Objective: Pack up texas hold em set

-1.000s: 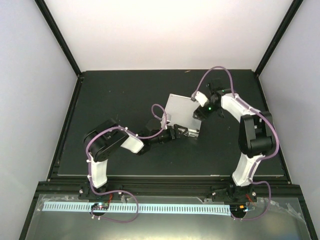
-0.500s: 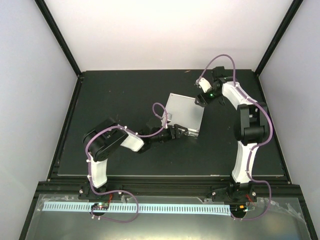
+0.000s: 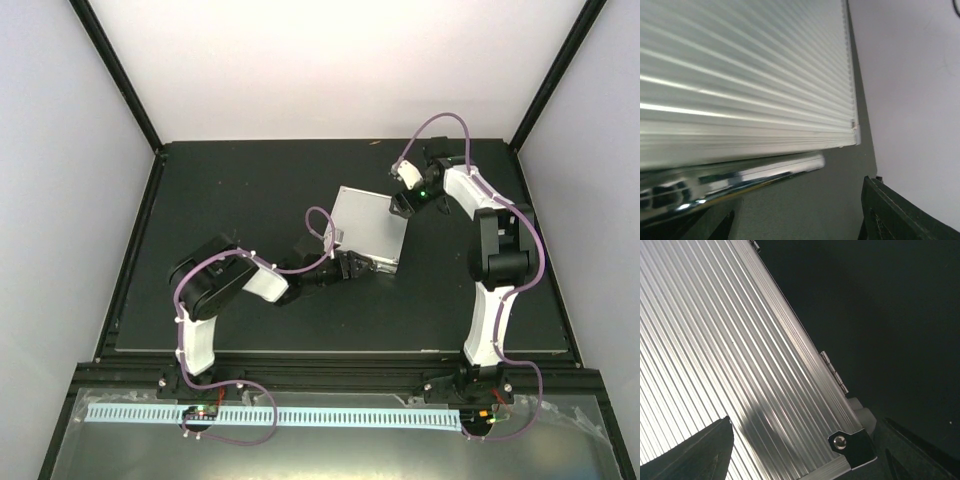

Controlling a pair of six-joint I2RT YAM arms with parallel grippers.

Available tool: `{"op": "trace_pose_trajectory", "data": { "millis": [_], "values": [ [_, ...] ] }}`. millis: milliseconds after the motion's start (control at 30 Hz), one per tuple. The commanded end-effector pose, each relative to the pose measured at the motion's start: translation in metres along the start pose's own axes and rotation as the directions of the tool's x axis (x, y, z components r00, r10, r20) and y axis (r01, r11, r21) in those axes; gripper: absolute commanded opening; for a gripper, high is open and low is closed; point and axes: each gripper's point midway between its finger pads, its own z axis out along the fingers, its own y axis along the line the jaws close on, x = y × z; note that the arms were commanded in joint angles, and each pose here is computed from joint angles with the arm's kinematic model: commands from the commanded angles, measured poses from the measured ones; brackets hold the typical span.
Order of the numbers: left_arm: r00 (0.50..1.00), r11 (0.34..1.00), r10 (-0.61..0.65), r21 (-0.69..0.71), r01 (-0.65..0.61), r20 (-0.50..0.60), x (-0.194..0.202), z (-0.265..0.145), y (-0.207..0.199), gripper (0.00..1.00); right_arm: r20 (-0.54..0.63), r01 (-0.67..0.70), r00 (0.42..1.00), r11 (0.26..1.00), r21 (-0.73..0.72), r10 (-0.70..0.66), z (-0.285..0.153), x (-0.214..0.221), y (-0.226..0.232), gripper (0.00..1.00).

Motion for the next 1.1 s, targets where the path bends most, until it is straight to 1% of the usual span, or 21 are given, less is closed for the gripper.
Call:
{"op": "trace_pose_trajectory", "data": {
  "millis": [0, 200, 400, 533, 633, 700, 733, 867, 933, 1067],
  "values": [
    [1.0, 0.998, 0.005, -0.064, -0.004, 0.024, -0.009, 0.004, 0.016, 0.66, 0.006, -0.006, 1.0, 1.0, -0.012, 0.006, -0.003, 0.001, 0.004, 0.79],
    [0.999, 0.993, 0.004, -0.121, 0.001, 0.035, -0.007, -0.005, 0.027, 0.65, 0.003, -0.026, 1.0, 0.999, -0.027, 0.026, 0.001, -0.003, 0.002, 0.79],
    [0.999, 0.995, 0.013, -0.097, -0.01, 0.038, -0.016, 0.009, 0.024, 0.66, -0.004, -0.033, 0.999, 0.999, -0.038, 0.033, 0.002, -0.001, 0.004, 0.79],
    [0.999, 0.995, -0.007, -0.102, 0.012, 0.05, -0.016, 0.013, 0.031, 0.66, -0.012, -0.038, 0.999, 0.998, -0.047, 0.038, 0.003, 0.004, 0.007, 0.79],
    [0.998, 0.993, -0.013, -0.119, 0.021, 0.066, -0.016, 0.005, 0.033, 0.66, -0.008, -0.048, 0.999, 0.998, -0.05, 0.048, 0.0, 0.004, 0.009, 0.79],
    [0.998, 0.993, 0.002, -0.119, 0.006, 0.068, -0.016, -0.004, 0.027, 0.65, 0.007, -0.05, 0.999, 0.998, -0.043, 0.05, -0.009, -0.002, 0.01, 0.79],
    [0.997, 0.993, 0.021, -0.115, -0.013, 0.068, -0.019, -0.01, 0.018, 0.65, 0.019, -0.046, 0.999, 0.998, -0.034, 0.047, -0.016, -0.006, 0.011, 0.79],
    [0.987, 0.977, 0.161, -0.144, -0.156, 0.026, -0.019, -0.037, -0.007, 0.66, 0.066, -0.024, 0.998, 1.0, 0.001, 0.024, -0.051, -0.018, 0.016, 0.8],
    [0.973, 0.952, 0.228, -0.204, -0.229, -0.028, -0.016, -0.054, -0.011, 0.67, 0.088, -0.003, 0.996, 1.0, 0.017, 0.001, -0.07, -0.022, 0.021, 0.81],
    [0.936, 0.883, 0.344, -0.316, -0.348, -0.07, -0.024, -0.09, -0.021, 0.71, 0.137, 0.021, 0.99, 0.998, 0.051, -0.028, -0.112, -0.027, 0.03, 0.84]
  ]
}}
